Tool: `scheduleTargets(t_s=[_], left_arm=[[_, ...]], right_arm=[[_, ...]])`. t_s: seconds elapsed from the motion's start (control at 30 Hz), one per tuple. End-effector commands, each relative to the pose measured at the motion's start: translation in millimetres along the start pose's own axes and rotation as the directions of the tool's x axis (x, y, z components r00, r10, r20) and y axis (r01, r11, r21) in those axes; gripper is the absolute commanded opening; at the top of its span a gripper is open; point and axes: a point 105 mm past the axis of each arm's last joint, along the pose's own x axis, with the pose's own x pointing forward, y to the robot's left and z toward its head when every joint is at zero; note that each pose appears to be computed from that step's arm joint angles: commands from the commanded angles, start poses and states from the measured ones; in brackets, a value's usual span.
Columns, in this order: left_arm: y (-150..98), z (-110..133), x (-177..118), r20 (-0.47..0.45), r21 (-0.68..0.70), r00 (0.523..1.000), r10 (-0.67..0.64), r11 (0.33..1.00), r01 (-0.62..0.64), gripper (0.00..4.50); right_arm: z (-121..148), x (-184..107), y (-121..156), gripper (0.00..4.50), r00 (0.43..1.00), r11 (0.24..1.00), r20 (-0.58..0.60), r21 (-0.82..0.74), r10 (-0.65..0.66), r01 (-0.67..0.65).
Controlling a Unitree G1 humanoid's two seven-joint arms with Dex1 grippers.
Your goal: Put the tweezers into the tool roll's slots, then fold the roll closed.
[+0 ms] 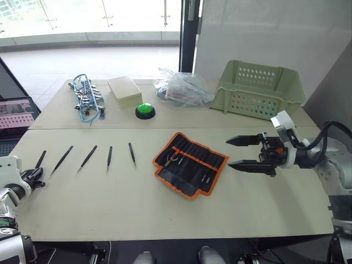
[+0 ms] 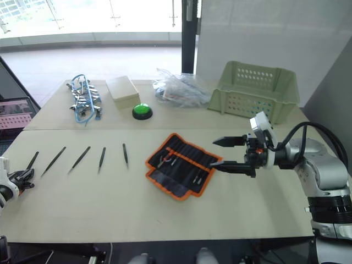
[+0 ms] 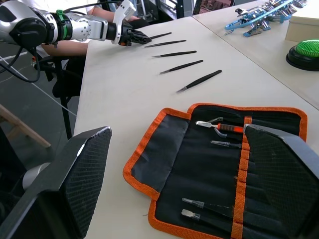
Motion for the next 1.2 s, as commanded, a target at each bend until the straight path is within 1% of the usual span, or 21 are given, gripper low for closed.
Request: scheduleTargets(t_s=[0.03, 0.27, 0.5, 0.6, 0.7, 0.77, 0.87, 0.97, 1.0, 1.03, 1.07, 1.1, 1.13, 1.2], left_arm=[[0.7, -16.4, -4.9, -0.057, 0.025, 0.998, -0.027, 0.999, 0.028, 0.03], [12.4, -15.5, -12.9, -0.037, 0.019, 0.999, 0.000, 1.000, 0.001, 0.01], [20.1, 0.4, -18.5, 0.033, 0.001, 0.999, 0.006, 1.000, -0.006, 0.01], [19.3, 15.5, -20.7, 0.076, 0.045, 0.997, -0.021, 0.999, 0.017, 0.01], [10.1, 40.1, -23.8, 0.147, 0.081, 0.985, -0.087, 0.994, 0.076, 0.01], [-3.4, 53.9, -27.7, 0.185, 0.115, 0.971, -0.152, 0.984, 0.133, 0.01], [-39.5, 69.1, -40.3, 0.231, 0.158, 0.933, -0.275, 0.957, 0.243, 0.01], [-73.9, 76.4, -57.5, 0.250, 0.164, 0.894, -0.372, 0.926, 0.340, 0.01], [-96.3, 77.5, -68.5, 0.241, 0.187, 0.862, -0.446, 0.893, 0.410, 0.01], [-112.2, 77.3, -77.3, 0.230, 0.200, 0.837, -0.496, 0.866, 0.458, 0.01], [-123.7, 75.9, -84.0, 0.213, 0.209, 0.820, -0.531, 0.845, 0.492, 0.01], [-129.6, 75.0, -87.9, 0.202, 0.210, 0.814, -0.545, 0.835, 0.508, 0.01], [-149.5, 70.7, -96.5, 0.162, 0.178, 0.771, -0.615, 0.787, 0.590, 0.01], [-178.1, 63.3, -112.0, 0.091, 0.148, 0.697, -0.712, 0.701, 0.697, 0.01]], right_arm=[[23.0, 1.3, 3.3, 4.50, 0.998, 0.997, 0.056, -0.076, 0.017, -0.013], [16.3, 1.9, -1.2, 4.50, 0.999, 0.997, 0.051, -0.081, -0.005, 0.009], [12.0, 4.0, -4.1, 4.50, 0.998, 0.996, 0.062, -0.082, -0.016, 0.021], [15.0, 5.5, -4.1, 4.50, 0.996, 0.997, 0.088, -0.079, -0.016, 0.023], [12.3, 6.2, -3.9, 4.50, 0.996, 0.997, 0.085, -0.077, -0.020, 0.026], [10.1, 6.5, -3.2, 4.50, 0.996, 0.997, 0.085, -0.071, -0.021, 0.027], [5.5, 9.2, -1.2, 4.50, 0.996, 0.998, 0.087, -0.060, -0.020, 0.025], [4.6, 12.3, 0.1, 4.50, 0.995, 0.998, 0.094, -0.058, -0.020, 0.026], [4.4, 13.5, 0.6, 4.50, 0.995, 0.998, 0.095, -0.057, -0.021, 0.026], [4.3, 14.3, 0.9, 4.50, 0.995, 0.998, 0.096, -0.056, -0.021, 0.027], [4.1, 14.7, 0.7, 4.50, 0.995, 0.998, 0.095, -0.055, -0.023, 0.028], [3.9, 14.8, 0.5, 4.50, 0.995, 0.998, 0.093, -0.054, -0.025, 0.030], [0.3, 16.3, -3.5, 4.50, 0.995, 0.997, 0.085, -0.046, -0.057, 0.061], [-5.3, 18.7, -8.7, 4.50, 0.993, 0.994, 0.073, -0.034, -0.098, 0.100]])
